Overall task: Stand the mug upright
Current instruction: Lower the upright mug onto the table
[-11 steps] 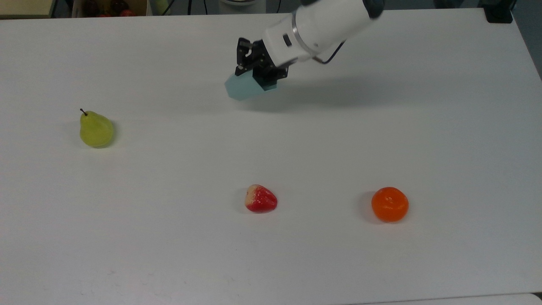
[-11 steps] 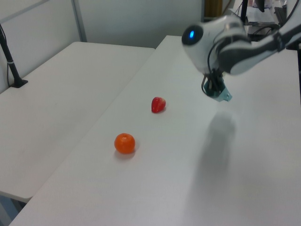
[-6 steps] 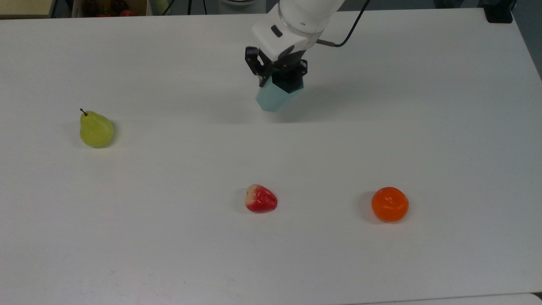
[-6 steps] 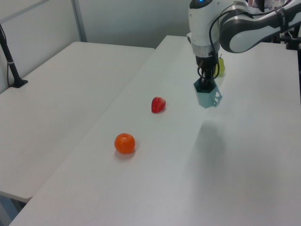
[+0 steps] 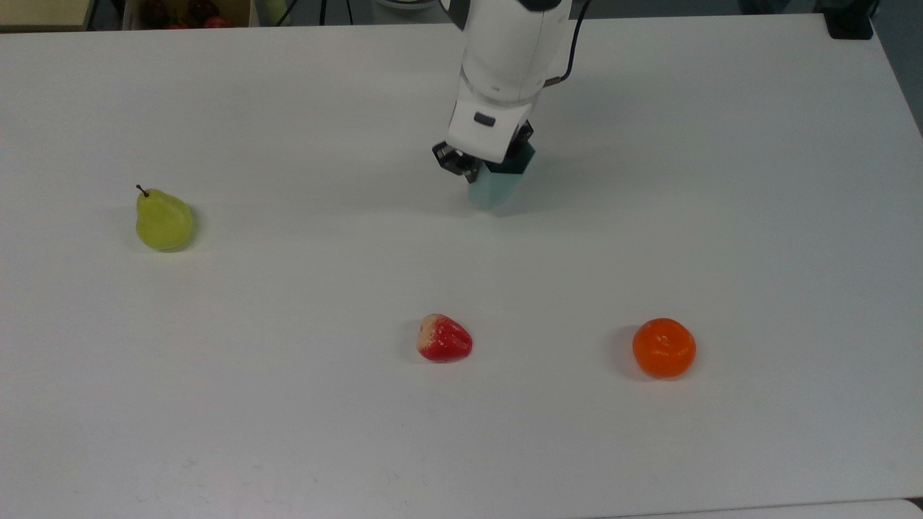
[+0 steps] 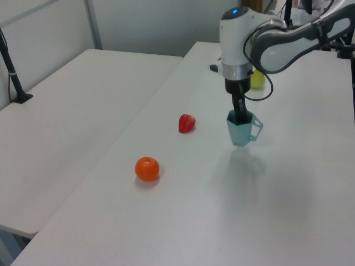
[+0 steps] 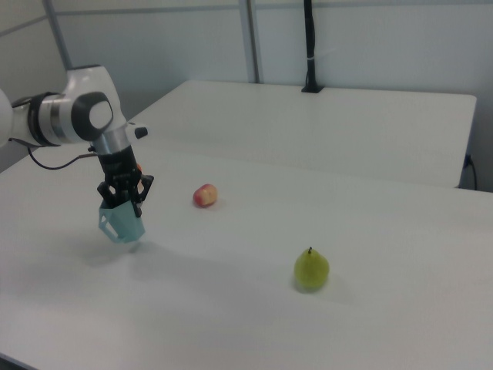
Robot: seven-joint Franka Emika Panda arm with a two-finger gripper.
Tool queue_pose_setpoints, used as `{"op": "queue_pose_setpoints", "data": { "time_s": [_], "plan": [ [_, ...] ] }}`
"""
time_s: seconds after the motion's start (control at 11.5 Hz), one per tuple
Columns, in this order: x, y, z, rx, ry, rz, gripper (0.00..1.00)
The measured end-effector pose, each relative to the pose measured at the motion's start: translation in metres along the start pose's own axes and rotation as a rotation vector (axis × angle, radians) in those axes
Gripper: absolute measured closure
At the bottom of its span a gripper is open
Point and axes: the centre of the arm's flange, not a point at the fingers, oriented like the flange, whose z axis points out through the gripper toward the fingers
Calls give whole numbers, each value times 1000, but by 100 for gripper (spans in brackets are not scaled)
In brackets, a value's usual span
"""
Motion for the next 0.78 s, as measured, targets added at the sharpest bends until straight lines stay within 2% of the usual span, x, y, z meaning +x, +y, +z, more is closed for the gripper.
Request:
{"op": "queue_pose_setpoints", "data": {
  "time_s": [0.17, 0.44, 0.78],
  "plan": [
    [11, -4, 20, 68, 43, -44, 90],
    [14, 5, 24, 170, 103, -80, 90],
    [18, 4, 30, 176, 119, -86, 90]
  ]
}}
